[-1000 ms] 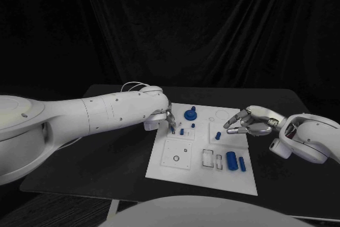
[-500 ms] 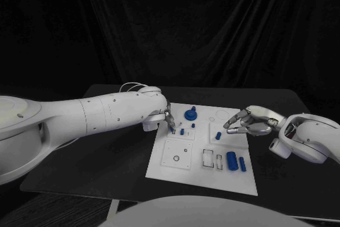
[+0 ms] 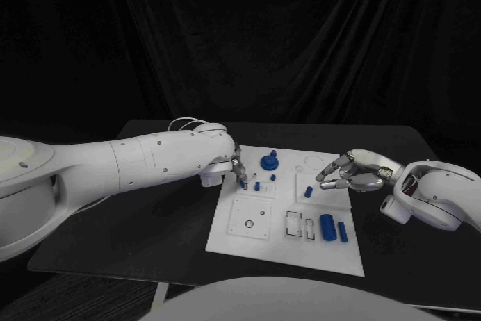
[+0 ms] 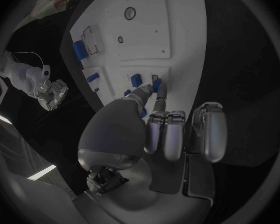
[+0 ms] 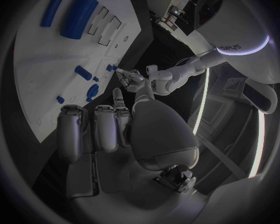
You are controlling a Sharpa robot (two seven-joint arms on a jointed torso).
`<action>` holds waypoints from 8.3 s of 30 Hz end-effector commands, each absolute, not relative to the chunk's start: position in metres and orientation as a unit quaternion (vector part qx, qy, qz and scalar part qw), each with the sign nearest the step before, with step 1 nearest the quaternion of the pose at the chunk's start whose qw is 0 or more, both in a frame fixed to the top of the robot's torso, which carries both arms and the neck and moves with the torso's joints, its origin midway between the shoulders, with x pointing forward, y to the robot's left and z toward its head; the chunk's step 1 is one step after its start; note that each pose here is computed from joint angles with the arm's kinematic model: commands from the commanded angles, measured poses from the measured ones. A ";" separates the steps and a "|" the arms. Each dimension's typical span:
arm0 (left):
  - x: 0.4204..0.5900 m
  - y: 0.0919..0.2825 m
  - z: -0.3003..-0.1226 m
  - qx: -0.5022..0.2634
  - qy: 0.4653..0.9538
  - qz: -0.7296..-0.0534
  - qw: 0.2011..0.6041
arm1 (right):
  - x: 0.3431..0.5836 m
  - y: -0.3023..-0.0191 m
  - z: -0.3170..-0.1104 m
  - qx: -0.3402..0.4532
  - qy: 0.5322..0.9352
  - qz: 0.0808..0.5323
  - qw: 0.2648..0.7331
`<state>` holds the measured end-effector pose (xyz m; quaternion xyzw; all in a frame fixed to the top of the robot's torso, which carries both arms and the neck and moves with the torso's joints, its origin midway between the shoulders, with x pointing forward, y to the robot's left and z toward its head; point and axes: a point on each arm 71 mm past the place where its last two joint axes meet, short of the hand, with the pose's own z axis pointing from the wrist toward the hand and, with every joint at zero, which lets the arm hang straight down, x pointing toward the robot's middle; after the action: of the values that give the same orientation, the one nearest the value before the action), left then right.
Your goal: Assemble the parts on the task board
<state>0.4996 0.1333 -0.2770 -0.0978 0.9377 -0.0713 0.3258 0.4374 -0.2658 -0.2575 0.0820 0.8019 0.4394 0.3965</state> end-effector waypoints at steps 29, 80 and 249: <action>0.496 0.130 -0.281 -0.101 0.943 -0.061 0.313 | 0.437 -0.267 -0.260 0.087 0.804 0.434 0.396; 0.496 0.130 -0.289 -0.079 0.947 -0.046 0.309 | 0.435 -0.268 -0.263 0.088 0.806 0.434 0.392; 0.492 0.132 -0.290 -0.080 0.937 -0.100 0.326 | 0.433 -0.270 -0.265 0.087 0.803 0.440 0.392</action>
<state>0.4938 0.1344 -0.2888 -0.0816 0.9333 -0.0978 0.3356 0.4342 -0.2704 -0.2632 0.0854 0.8009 0.4409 0.3960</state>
